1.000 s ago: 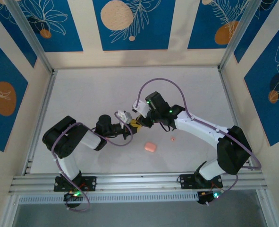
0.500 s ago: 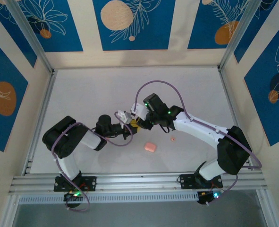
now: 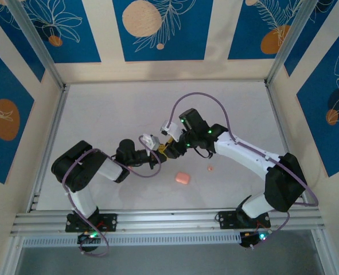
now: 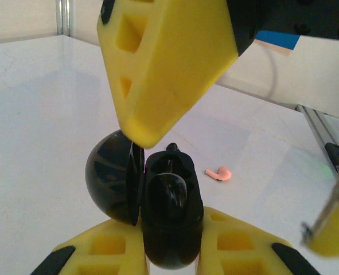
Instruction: Insert the wireless bluetooth earbuds into the charging case
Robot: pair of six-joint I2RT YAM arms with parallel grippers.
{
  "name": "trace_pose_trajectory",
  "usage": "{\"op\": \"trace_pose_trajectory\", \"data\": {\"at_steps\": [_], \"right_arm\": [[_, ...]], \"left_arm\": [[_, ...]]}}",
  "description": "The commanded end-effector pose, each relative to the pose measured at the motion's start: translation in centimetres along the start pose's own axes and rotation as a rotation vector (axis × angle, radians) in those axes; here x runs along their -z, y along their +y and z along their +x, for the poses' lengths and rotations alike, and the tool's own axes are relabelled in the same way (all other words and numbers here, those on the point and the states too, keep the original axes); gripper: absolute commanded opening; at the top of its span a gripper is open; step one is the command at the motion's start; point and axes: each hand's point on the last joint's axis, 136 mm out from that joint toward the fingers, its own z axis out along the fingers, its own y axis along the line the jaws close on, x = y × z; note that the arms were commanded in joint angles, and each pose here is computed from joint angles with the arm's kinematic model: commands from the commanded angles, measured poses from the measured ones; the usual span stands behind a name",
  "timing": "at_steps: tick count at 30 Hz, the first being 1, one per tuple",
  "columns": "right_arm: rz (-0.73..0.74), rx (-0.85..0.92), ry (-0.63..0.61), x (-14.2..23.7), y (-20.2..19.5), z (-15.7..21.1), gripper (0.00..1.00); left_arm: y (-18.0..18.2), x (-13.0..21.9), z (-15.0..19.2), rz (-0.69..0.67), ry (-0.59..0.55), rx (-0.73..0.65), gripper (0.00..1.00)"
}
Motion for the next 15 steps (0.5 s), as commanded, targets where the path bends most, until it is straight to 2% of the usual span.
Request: {"op": "trace_pose_trajectory", "data": {"at_steps": [1, 9, 15], "right_arm": [[-0.079, -0.044, -0.072, 2.0, 1.3, -2.0, 0.56], [-0.108, -0.13, -0.135, 3.8, 0.8, -2.9, 0.56], [-0.13, -0.331, -0.177, 5.9, -0.8, -2.8, 0.42]], "left_arm": [[-1.0, 0.3, -1.6, 0.026, -0.051, -0.062, 0.19], [-1.1, 0.4, -1.6, 0.025, -0.055, -0.069, 0.19], [-1.3, 0.7, -1.7, 0.022, -0.061, -0.109, 0.19]]}}
